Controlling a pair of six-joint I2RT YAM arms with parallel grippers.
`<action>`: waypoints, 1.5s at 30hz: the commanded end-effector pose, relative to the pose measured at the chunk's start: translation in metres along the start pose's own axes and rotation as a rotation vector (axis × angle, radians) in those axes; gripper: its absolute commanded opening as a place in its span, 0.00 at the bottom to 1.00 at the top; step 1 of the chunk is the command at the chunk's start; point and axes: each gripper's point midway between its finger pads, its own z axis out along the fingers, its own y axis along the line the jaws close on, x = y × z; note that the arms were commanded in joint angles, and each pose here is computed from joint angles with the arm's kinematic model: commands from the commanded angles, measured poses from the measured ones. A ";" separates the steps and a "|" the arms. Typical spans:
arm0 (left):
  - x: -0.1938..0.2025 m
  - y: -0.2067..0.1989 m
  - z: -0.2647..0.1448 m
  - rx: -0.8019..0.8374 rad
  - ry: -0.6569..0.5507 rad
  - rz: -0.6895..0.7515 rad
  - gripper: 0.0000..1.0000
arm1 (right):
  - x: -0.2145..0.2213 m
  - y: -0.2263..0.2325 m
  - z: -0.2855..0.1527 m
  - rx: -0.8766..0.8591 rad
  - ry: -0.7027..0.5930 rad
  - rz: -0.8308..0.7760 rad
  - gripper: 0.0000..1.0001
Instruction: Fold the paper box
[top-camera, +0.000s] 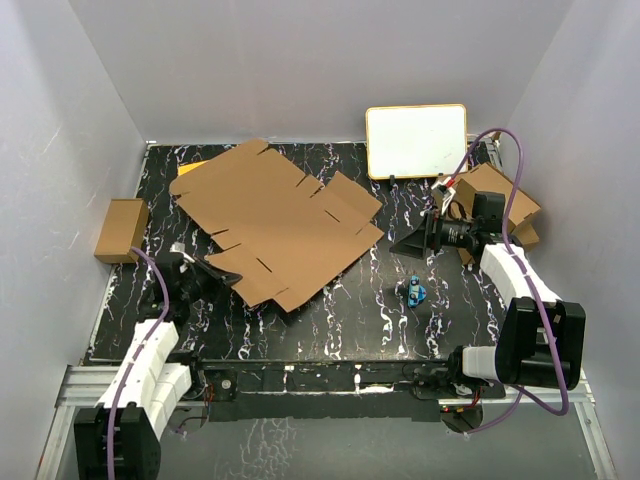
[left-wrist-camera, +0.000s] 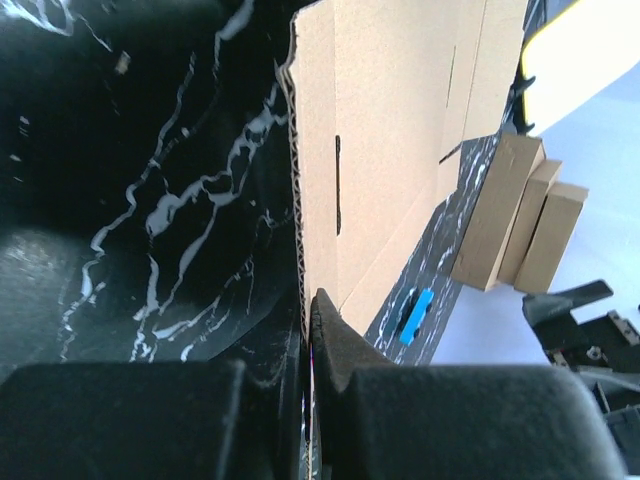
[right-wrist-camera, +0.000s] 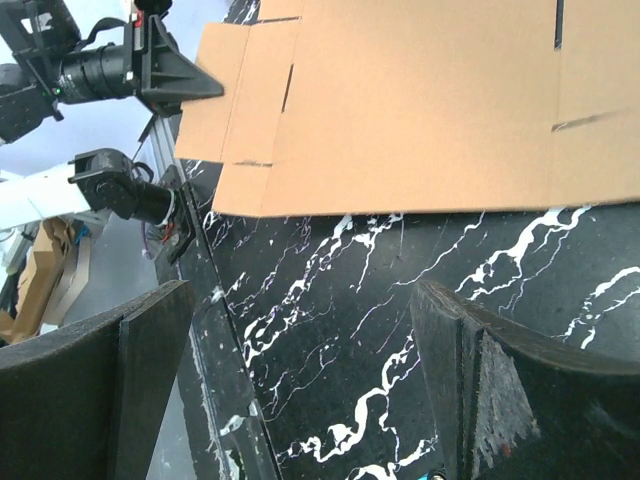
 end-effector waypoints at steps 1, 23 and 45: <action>0.017 -0.015 -0.001 0.041 0.050 0.002 0.00 | -0.021 -0.002 -0.003 0.032 -0.053 -0.108 0.99; 0.060 -0.034 0.012 0.064 0.138 0.033 0.00 | -0.022 -0.039 -0.025 0.163 -0.108 -0.101 0.99; 0.090 -0.041 0.016 0.052 0.201 0.130 0.16 | -0.016 -0.048 -0.028 0.180 -0.107 -0.091 0.99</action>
